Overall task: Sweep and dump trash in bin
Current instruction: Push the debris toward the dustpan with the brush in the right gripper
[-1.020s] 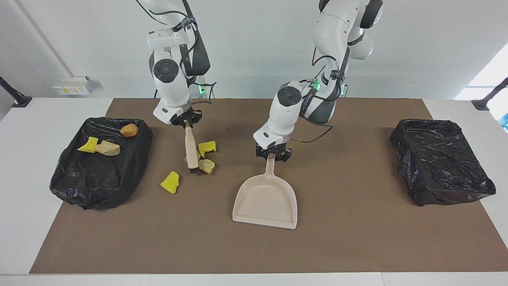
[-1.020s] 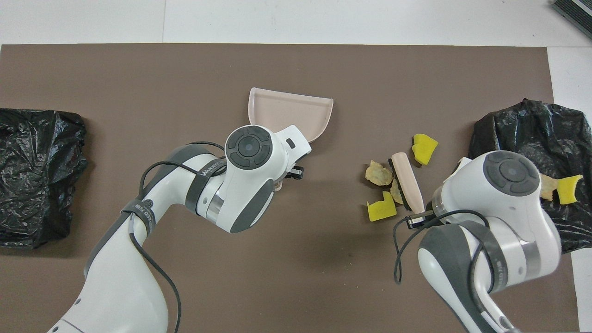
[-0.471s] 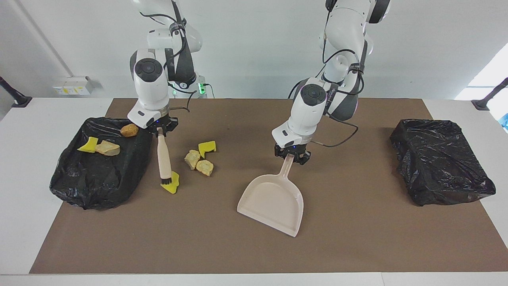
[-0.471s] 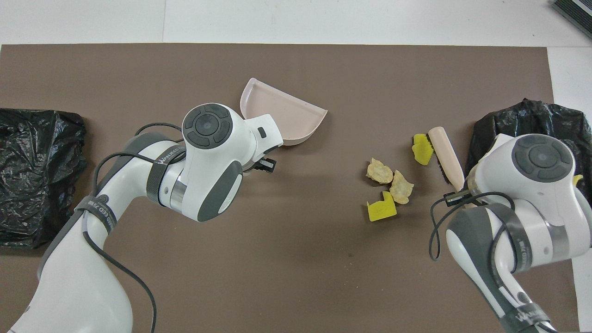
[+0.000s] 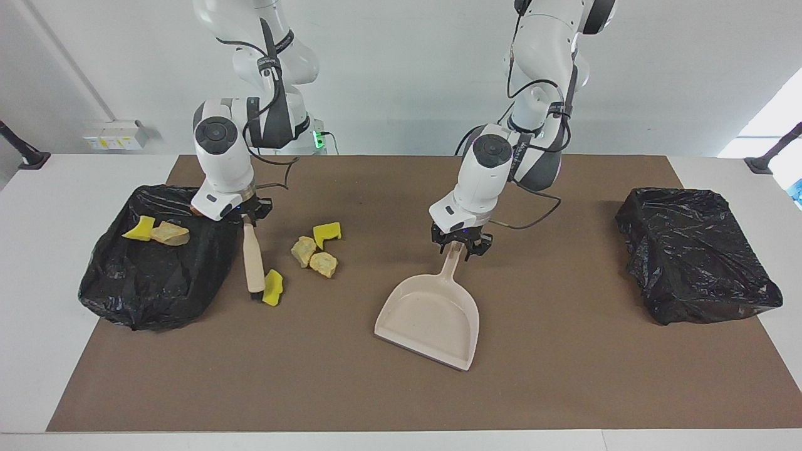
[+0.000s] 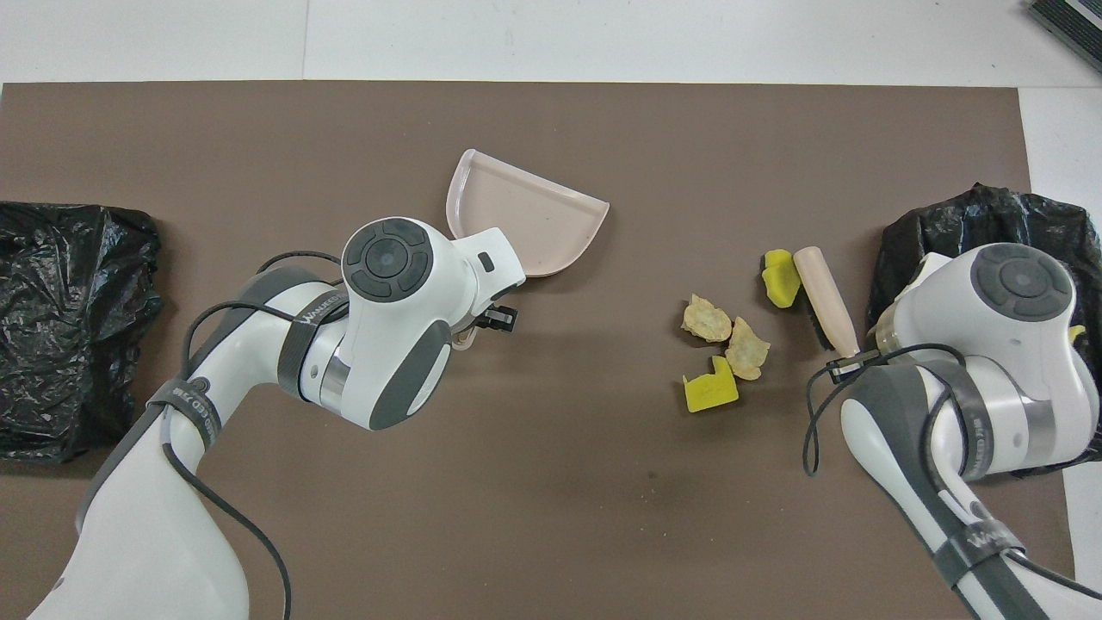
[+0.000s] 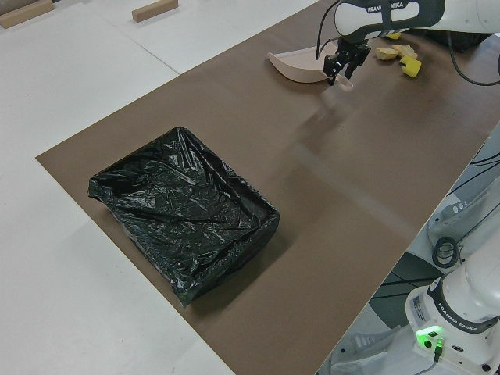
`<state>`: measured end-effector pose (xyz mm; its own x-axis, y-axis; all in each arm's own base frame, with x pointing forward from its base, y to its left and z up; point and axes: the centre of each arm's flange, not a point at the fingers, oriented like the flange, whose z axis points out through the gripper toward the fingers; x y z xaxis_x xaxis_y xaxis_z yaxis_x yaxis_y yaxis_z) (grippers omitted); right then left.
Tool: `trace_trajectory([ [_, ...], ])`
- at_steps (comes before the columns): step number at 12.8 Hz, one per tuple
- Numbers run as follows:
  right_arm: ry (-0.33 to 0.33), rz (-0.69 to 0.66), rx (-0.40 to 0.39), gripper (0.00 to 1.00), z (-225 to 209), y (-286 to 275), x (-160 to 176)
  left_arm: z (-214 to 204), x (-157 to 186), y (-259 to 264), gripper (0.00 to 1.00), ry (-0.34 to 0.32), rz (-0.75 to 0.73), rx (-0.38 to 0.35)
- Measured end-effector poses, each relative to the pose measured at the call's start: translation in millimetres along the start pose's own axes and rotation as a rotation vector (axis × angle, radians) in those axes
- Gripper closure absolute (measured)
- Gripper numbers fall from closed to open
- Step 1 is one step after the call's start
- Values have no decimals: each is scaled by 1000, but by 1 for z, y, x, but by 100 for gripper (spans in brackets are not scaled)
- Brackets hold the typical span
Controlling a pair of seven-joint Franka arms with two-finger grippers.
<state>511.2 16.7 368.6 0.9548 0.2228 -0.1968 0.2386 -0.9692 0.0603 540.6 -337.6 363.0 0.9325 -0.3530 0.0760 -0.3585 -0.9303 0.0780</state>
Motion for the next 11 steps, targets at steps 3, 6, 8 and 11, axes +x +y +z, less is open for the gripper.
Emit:
trace_trajectory([
  [3,-55,-144,80,74,-3,-33,-7,-4,5,0,0,56,-6,-9],
  [6,-53,-247,90,74,-6,-34,-9,-2,4,0,8,56,-6,-9],
  [8,-48,-236,98,74,-10,-16,-10,1,2,0,18,50,-6,-8],
  [11,-43,-175,113,74,-19,21,-18,3,0,0,57,35,-6,-5],
])
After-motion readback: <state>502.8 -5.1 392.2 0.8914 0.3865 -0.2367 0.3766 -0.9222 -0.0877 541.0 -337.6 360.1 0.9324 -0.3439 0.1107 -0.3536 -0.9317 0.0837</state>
